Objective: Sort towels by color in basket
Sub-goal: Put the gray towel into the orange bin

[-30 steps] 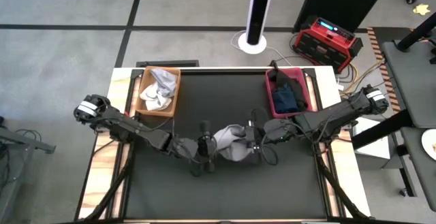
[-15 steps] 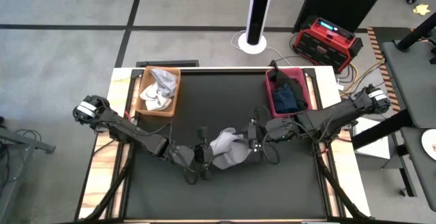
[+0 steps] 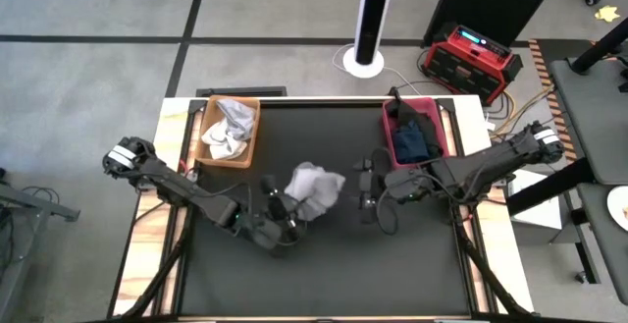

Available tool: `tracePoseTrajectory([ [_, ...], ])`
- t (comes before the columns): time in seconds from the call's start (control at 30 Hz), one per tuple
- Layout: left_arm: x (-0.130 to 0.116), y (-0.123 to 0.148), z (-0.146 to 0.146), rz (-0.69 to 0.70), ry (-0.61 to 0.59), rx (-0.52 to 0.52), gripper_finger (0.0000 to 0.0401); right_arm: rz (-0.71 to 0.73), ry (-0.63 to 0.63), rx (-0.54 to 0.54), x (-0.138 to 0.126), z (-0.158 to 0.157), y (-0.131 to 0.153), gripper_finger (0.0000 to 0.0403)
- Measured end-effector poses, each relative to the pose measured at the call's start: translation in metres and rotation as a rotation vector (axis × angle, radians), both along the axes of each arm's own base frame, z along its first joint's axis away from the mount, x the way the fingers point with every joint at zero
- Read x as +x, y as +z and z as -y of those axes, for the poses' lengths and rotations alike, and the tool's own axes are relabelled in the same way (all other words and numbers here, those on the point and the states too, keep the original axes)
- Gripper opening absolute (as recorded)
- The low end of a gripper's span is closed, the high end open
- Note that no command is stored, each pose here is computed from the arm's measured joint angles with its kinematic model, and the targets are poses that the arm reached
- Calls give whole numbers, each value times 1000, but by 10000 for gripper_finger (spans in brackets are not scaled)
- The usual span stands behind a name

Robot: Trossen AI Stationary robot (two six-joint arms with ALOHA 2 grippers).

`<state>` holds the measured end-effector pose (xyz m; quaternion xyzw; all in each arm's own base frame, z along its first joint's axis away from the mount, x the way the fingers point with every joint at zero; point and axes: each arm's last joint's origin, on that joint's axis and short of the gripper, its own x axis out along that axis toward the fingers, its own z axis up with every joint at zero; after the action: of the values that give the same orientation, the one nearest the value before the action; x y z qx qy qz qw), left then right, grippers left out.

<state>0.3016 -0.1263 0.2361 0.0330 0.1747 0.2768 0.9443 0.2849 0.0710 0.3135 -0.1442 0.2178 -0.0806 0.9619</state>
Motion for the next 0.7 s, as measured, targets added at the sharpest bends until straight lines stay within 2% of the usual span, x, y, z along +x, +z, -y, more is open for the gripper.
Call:
tracePoseTrajectory([
  [0.1, -1, -2, -3, 12, 39, -17, 0, -13, 7, -73, 3, 0, -3, 266],
  [0.23, 2, 2, 0, 42, 0, -49, 0, -51, 46, -105, 15, -4, -16, 266],
  [0.37, 4, 4, 1, 48, -38, -70, 0, -47, 98, -39, 26, -5, -24, 275],
  [0.53, 6, 9, 4, 88, -83, -97, 0, -57, 62, 42, 31, 3, -30, 300],
  [0.7, 9, 16, 7, 134, -137, -79, 0, -80, 111, 155, 39, 9, -39, 320],
])
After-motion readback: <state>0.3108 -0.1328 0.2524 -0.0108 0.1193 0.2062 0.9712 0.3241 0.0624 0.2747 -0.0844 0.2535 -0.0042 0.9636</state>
